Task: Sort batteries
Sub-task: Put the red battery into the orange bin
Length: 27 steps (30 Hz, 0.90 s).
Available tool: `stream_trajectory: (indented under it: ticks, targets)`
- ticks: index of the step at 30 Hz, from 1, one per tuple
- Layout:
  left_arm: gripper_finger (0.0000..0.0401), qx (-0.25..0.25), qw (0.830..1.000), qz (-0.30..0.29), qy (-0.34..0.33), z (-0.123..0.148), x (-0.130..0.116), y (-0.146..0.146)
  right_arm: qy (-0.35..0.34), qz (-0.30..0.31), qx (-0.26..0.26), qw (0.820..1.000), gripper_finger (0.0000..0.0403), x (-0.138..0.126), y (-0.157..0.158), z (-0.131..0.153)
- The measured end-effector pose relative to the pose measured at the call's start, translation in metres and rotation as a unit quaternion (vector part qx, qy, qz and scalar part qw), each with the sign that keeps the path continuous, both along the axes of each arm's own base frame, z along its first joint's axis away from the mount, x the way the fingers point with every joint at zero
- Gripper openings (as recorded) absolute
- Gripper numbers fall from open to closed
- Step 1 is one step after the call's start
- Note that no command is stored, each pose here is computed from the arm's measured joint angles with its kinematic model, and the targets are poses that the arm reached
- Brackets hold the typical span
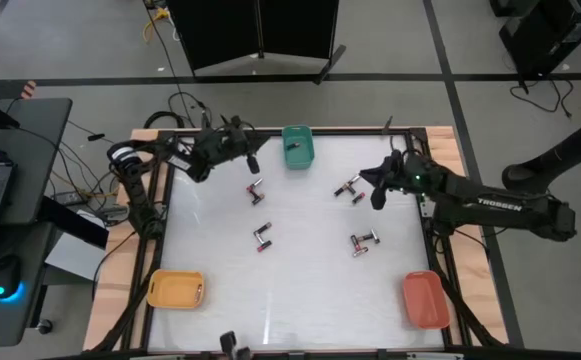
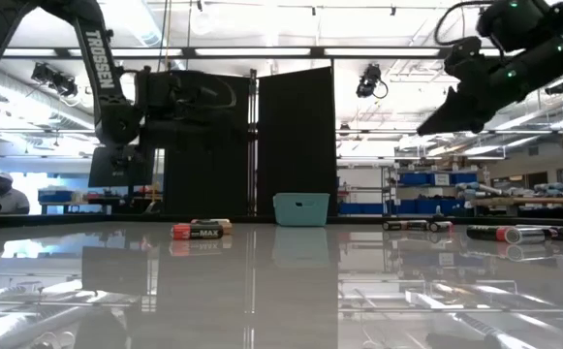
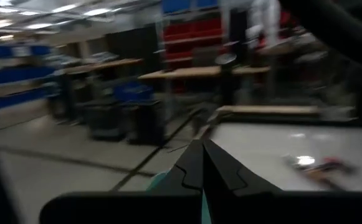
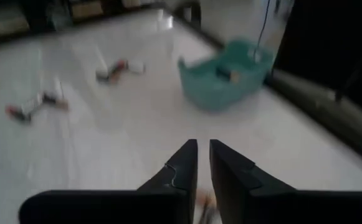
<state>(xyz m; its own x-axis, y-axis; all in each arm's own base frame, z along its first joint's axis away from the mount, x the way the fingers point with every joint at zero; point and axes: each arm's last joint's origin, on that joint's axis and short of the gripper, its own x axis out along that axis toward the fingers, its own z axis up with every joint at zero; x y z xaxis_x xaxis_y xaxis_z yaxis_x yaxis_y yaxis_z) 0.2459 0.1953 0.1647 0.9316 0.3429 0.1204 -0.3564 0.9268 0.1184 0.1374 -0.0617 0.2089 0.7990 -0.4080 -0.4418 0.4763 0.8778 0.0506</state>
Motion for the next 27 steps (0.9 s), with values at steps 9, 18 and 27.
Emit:
stream_trajectory:
  ticks: [9, 18, 27]
  targets:
    - [0.0002, -0.015, 0.990, -0.133, 0.045, 0.010, 0.023, -0.046, 0.158, 0.027, 0.069, 0.985, 0.0102, 0.015, 0.004, -0.006]
    - [0.0001, -0.006, 0.966, -0.226, 0.122, -0.002, 0.045, -0.102, 0.299, 0.075, 0.092, 0.947, 0.0157, 0.039, 0.005, -0.021]
    - [0.0001, 0.002, 0.960, -0.245, 0.138, -0.005, 0.053, -0.132, 0.412, 0.155, 0.054, 0.896, 0.0193, 0.063, 0.000, -0.032]
